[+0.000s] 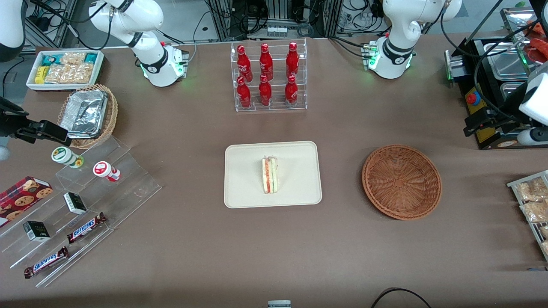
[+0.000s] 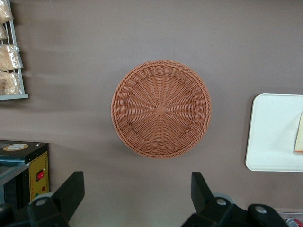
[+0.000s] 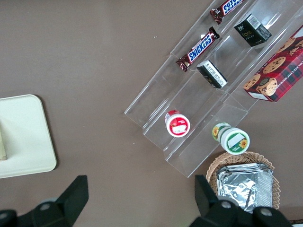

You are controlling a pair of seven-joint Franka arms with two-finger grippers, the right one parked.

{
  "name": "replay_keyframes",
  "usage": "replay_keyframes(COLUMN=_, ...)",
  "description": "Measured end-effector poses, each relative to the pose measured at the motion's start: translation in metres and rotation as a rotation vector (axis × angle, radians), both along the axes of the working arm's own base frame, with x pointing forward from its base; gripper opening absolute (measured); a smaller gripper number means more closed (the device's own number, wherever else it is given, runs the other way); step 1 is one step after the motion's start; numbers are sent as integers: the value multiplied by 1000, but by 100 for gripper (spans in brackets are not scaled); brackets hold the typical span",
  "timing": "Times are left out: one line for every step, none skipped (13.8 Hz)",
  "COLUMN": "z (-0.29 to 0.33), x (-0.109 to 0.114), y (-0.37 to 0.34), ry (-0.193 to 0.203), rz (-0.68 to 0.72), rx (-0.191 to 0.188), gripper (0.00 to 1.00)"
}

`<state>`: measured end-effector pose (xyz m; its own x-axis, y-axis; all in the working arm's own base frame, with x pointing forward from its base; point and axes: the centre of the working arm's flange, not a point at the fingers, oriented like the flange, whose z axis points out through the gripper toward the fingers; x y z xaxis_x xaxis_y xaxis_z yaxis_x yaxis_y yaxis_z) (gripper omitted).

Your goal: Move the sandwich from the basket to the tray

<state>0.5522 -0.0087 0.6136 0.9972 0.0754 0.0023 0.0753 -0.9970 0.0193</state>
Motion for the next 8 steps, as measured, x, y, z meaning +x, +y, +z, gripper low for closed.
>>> replay_keyframes(z=-1, x=-3, y=0, ry=-6, rz=-1, rx=-2, gripper=100)
replay_keyframes(z=-2, x=-5, y=-2, ry=-9, rz=-4, rx=-2, gripper=100)
replay_keyframes(z=-2, x=-5, y=-6, ry=-11, rz=-10, rx=-1, gripper=100)
replay_keyframes(z=-3, x=-5, y=-10, ry=-12, rz=-18, rx=1, gripper=100)
replay_keyframes(z=-3, x=-5, y=-14, ry=-13, rz=-24, rx=2, gripper=100)
replay_keyframes(z=-3, x=-5, y=-16, ry=-12, rz=-27, rx=3, gripper=100)
replay_keyframes(z=-3, x=-4, y=-16, ry=-13, rz=-27, rx=4, gripper=100)
replay_keyframes(z=-2, x=-4, y=-16, ry=-16, rz=-26, rx=4, gripper=100)
